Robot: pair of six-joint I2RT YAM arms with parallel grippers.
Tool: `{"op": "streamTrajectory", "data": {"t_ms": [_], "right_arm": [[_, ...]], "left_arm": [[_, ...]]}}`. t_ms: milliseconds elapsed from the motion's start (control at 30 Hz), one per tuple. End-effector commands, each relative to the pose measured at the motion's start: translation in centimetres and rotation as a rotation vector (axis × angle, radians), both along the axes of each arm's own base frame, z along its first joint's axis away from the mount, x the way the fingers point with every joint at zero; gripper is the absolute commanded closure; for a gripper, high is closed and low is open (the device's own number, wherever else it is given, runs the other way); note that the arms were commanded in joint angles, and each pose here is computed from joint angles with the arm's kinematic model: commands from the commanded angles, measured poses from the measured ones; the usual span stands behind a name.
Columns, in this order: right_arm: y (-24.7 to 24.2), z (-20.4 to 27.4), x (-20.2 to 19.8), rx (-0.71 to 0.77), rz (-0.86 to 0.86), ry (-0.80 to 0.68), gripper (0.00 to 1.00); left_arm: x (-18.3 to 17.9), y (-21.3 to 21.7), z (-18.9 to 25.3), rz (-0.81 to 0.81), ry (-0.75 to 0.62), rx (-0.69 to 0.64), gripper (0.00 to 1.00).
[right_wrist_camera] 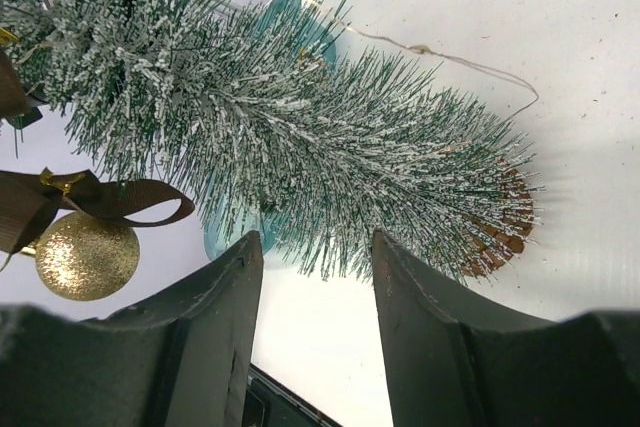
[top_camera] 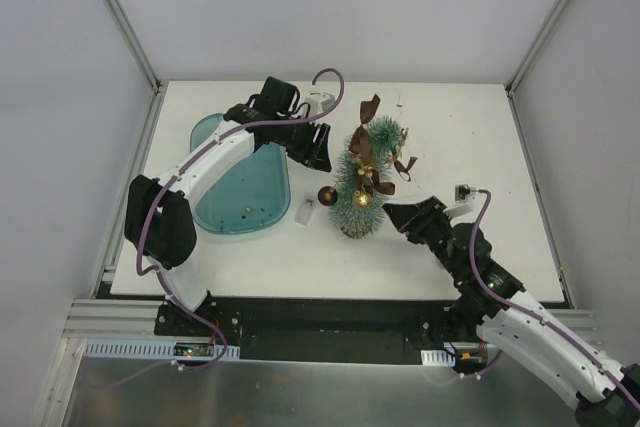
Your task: Decorate the small christmas tree
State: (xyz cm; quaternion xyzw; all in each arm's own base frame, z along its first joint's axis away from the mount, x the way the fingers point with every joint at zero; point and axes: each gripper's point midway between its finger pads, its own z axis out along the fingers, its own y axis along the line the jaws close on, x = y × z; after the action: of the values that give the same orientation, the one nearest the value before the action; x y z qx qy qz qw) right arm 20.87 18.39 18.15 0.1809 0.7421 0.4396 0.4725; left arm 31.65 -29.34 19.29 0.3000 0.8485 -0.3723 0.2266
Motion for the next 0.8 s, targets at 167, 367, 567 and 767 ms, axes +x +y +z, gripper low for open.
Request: {"op": "streamTrajectory", "data": {"t_ms": [167, 367, 567, 767], "right_arm": [[-7.1, -3.1, -0.9, -0.215, -0.277, 0.178, 0.51], [-10.9, -3.6, -0.9, -0.488, -0.402, 0.264, 0.43], [-10.3, -1.9, 0.5, -0.585, -0.387, 0.292, 0.37], [-11.5, -1.4, -0.1, -0.494, -0.444, 0.242, 0.38]], "left_arm": [[0.6, 0.8, 1.8, 0.030, -0.062, -0.011, 0.54], [1.8, 2.6, 2.1, 0.075, -0.056, -0.024, 0.53], [2.6, 5.2, 3.1, 0.140, -0.080, -0.035, 0.49], [4.5, 10.3, 4.5, 0.252, -0.120, -0.039, 0.21]]}}
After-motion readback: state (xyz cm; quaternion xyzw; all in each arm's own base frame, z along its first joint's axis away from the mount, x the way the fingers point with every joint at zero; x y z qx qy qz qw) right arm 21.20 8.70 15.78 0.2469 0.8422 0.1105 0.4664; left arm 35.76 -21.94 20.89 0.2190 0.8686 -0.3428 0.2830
